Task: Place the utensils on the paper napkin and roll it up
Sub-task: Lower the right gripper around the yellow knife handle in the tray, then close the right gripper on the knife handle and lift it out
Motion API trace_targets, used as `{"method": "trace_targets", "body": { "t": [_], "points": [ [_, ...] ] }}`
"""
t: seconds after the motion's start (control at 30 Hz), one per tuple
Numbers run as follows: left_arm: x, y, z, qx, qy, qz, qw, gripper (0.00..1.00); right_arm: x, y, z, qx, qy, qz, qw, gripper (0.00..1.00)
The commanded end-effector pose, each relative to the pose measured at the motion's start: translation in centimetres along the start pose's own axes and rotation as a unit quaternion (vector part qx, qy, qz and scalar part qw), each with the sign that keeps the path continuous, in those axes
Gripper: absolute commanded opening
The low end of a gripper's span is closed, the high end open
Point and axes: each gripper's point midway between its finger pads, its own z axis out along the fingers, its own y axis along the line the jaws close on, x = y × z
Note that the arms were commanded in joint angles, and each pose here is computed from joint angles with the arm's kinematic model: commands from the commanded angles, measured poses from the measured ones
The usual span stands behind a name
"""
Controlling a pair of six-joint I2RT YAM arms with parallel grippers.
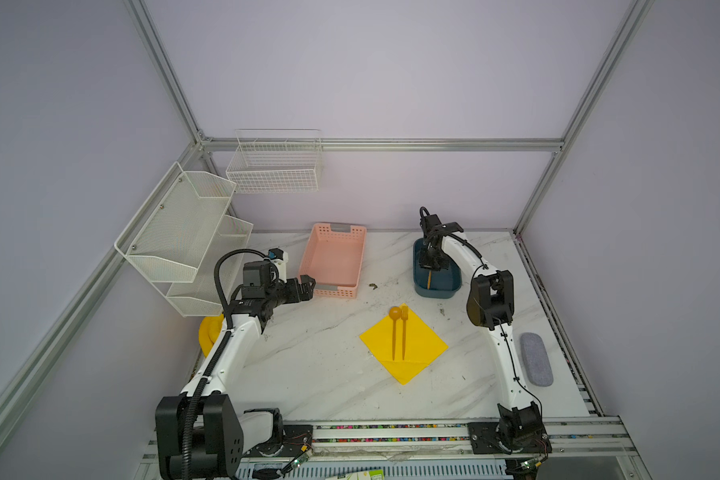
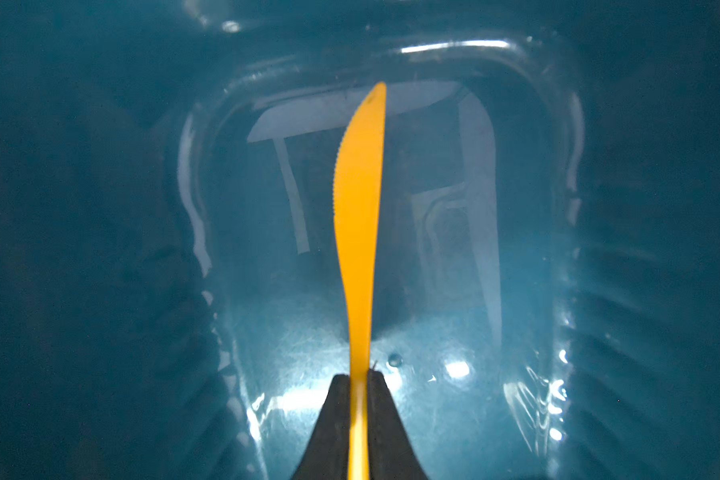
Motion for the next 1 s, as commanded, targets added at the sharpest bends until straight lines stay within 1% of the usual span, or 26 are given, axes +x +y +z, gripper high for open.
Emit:
{"method": "trace_targets", "body": {
  "t": [0.0, 0.27, 0.33, 0.6, 0.63, 0.83, 0.97],
  "points": [
    [-1.9, -0.6, -1.2, 0.010, -0.033, 0.012, 0.999, 0.99, -0.7, -0.7, -3.1, 0.006, -0.014, -0.002, 1.000, 0.13],
    [-1.9, -0.7, -1.2, 0.013, -0.033, 0.012, 0.999, 1.00, -1.2, -0.7, -4.8, 0.003, -0.026, -0.004, 1.000, 0.13],
    [-2.0, -1.0, -1.2, 0.022, -0.035, 0.013, 0.999, 1.00, -1.3, -0.7, -5.2, 0.001, -0.029, -0.005, 1.000, 0.13],
    [-2.5, -3.7, -1.4, 0.103, -0.047, 0.028, 0.993, 1.00, -1.7, -0.6, -7.2, -0.006, -0.044, -0.008, 0.999, 0.13],
    [-2.6, -4.3, -1.6, 0.120, -0.049, 0.018, 0.991, 1.00, -1.8, -0.6, -7.5, -0.007, -0.046, -0.008, 0.999, 0.13],
    [-3.2, -6.6, -2.6, 0.187, -0.074, 0.027, 0.979, 1.00, -2.0, -0.5, -9.6, -0.014, -0.059, -0.011, 0.998, 0.12],
    [-3.4, -8.1, -3.3, 0.231, -0.081, 0.031, 0.969, 1.00, -1.8, -0.1, -10.9, -0.021, -0.067, -0.014, 0.997, 0.12]
  ]
}}
